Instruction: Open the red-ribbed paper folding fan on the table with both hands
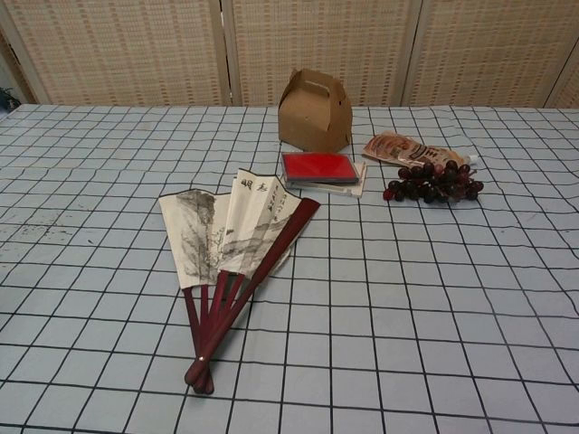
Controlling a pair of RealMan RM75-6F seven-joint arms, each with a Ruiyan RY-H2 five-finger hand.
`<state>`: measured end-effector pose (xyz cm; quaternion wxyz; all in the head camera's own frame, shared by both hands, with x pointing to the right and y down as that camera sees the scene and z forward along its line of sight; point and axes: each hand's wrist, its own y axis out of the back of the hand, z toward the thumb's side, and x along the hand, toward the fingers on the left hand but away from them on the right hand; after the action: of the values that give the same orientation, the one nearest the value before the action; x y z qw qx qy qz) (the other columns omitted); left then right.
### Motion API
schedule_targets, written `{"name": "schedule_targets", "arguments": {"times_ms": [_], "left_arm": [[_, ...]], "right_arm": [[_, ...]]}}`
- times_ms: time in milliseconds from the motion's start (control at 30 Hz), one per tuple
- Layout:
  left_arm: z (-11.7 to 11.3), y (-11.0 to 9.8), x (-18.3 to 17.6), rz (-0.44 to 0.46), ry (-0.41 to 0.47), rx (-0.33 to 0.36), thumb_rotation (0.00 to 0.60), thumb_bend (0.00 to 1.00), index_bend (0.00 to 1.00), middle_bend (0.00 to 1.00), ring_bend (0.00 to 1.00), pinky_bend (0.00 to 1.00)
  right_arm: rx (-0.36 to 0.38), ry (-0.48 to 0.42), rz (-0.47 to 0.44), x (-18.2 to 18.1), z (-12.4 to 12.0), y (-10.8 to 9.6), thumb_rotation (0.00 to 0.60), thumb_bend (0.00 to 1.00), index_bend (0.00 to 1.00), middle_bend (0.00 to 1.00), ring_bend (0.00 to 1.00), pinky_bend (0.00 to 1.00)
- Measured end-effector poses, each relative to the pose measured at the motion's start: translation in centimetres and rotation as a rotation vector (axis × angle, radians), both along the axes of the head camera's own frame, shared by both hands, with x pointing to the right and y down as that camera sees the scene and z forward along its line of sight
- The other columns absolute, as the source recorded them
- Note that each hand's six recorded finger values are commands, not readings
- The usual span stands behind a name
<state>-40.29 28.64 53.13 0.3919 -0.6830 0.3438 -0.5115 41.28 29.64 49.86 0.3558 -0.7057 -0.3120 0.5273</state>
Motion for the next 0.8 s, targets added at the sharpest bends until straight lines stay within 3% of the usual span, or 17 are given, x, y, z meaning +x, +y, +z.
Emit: {"name": "schedule_targets", "arguments": {"times_ms": [367,567,800], "left_arm": [[-0.5,-0.2,-0.1,-0.011,0.027,0.041,0.6,0.42,0.0,0.0,0.0,0.16],[-0.8,-0.8,-0.7,-0.038,0.037,0.043,0.6,0.42,0.0,0.0,0.0,0.16],[-0.1,-1.3,-0.9,-0.055,0.037,0.019,0.6,0.42,0.0,0.0,0.0,0.16]], "right_arm": [[-0.003,-0.008,-0.054,-1.8,1.7,0.6,0.6,0.27,0.0,0.0,0.0,0.0],[0.031,0.012,-0.103,-3.9,4.1,-0.8,0.6,0.27,0.05,0.0,0.0,0.0],[0.017,0.053,-0.208,-8.9,8.7,-4.1,0.6,0.27,0.11,0.0,0.0,0.0]]}}
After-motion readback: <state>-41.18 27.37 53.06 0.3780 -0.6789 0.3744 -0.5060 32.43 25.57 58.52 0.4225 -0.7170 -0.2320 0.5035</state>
